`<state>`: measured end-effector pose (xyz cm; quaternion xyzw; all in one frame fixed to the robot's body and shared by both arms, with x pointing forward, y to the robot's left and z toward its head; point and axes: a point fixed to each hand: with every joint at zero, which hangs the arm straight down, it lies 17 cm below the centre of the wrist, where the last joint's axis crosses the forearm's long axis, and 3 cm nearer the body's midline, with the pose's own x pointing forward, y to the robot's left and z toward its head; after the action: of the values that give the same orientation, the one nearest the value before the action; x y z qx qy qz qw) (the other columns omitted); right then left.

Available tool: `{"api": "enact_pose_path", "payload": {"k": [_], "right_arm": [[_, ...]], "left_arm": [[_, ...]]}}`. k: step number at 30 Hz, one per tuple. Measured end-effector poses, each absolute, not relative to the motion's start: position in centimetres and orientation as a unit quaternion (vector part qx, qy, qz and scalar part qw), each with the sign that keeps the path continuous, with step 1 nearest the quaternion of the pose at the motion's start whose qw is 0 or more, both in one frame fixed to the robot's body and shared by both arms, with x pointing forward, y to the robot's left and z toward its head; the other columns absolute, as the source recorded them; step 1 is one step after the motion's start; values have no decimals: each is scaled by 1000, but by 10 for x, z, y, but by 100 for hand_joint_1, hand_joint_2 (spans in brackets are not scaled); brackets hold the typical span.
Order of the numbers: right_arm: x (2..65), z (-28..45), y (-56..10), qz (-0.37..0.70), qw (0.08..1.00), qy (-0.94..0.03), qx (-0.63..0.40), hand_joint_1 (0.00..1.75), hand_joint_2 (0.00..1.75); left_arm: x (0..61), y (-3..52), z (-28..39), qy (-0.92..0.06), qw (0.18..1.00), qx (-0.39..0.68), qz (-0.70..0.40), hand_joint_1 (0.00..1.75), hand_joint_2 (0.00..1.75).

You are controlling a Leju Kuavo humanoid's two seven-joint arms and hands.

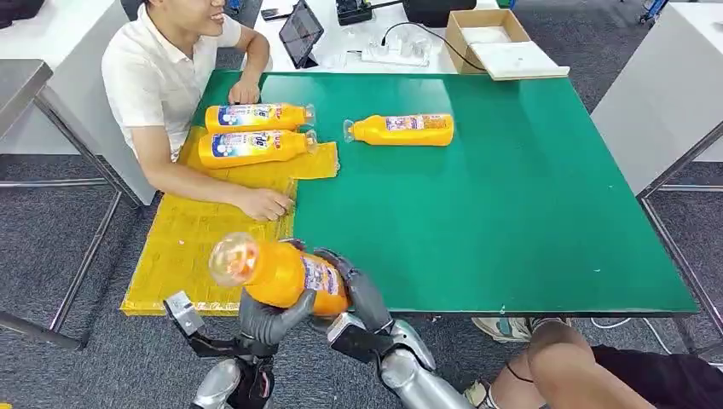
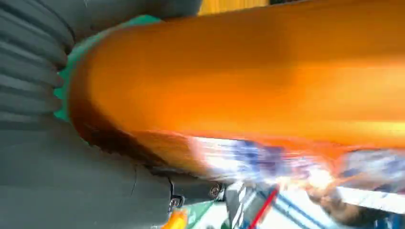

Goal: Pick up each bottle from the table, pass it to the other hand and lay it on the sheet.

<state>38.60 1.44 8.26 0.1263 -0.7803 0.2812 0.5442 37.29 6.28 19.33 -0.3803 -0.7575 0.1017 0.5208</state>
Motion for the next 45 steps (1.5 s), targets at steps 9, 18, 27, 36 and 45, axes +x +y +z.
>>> {"api": "enact_pose_path", "payload": {"k": [9, 18, 27, 36, 45], "right_arm": [[376, 82, 24, 276, 554, -764, 185, 0, 0], [369, 84, 30, 293, 536, -771, 181, 0, 0], [365, 86, 12, 286, 518, -799, 107, 0, 0], [374, 101, -14, 283, 482, -829, 10, 0, 0], [374, 102, -13, 279, 482, -831, 11, 0, 0]], "left_arm": [[373, 68, 184, -744, 518, -411, 97, 175, 175], [386, 77, 170, -748, 540, -375, 91, 175, 175], [421, 118, 141, -815, 578, -41, -7, 175, 175], [427, 131, 154, -839, 521, 119, -105, 175, 175], [446, 135, 162, -831, 493, 203, -156, 175, 175]]}}
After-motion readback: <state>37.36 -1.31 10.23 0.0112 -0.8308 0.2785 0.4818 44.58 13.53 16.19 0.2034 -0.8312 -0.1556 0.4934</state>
